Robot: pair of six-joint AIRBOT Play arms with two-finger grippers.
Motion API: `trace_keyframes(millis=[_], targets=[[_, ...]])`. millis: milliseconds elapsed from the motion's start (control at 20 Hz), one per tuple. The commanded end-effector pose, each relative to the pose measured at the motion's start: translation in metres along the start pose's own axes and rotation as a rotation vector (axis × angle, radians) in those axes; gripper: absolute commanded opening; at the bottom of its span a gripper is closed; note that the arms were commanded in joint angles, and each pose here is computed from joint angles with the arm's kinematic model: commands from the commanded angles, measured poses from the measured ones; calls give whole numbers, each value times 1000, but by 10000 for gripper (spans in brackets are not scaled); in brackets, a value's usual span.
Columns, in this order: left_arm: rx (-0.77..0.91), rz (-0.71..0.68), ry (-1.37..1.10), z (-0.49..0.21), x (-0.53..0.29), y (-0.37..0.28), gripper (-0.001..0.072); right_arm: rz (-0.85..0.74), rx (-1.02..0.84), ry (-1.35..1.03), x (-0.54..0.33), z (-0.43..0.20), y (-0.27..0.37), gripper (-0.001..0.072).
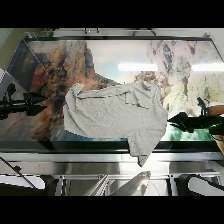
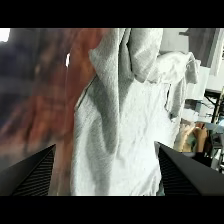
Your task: Fold the shirts.
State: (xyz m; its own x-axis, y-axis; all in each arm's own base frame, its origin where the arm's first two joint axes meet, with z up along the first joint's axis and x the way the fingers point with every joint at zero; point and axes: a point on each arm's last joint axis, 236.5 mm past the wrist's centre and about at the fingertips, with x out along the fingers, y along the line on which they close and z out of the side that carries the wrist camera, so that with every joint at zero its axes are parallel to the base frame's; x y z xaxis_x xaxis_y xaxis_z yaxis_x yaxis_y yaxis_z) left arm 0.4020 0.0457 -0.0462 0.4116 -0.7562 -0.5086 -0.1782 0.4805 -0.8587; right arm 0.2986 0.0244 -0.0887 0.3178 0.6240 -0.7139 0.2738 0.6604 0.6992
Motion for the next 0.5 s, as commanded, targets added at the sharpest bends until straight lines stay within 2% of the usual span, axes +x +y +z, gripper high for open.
trace_keyframes(millis=[0,50,150,450], targets=[[26,52,41,0,-8,1,720,-4,25,-37,-25,2,-5,398],[25,64,51,-2,-9,3,720,-29,34,-14,-24,-4,-11,399],[12,63,55,-5,-7,5,720,-36,52,25,-17,-17,-14,489],[-14,67,59,-12,-2,13,720,-49,53,65,14,-42,-11,485]])
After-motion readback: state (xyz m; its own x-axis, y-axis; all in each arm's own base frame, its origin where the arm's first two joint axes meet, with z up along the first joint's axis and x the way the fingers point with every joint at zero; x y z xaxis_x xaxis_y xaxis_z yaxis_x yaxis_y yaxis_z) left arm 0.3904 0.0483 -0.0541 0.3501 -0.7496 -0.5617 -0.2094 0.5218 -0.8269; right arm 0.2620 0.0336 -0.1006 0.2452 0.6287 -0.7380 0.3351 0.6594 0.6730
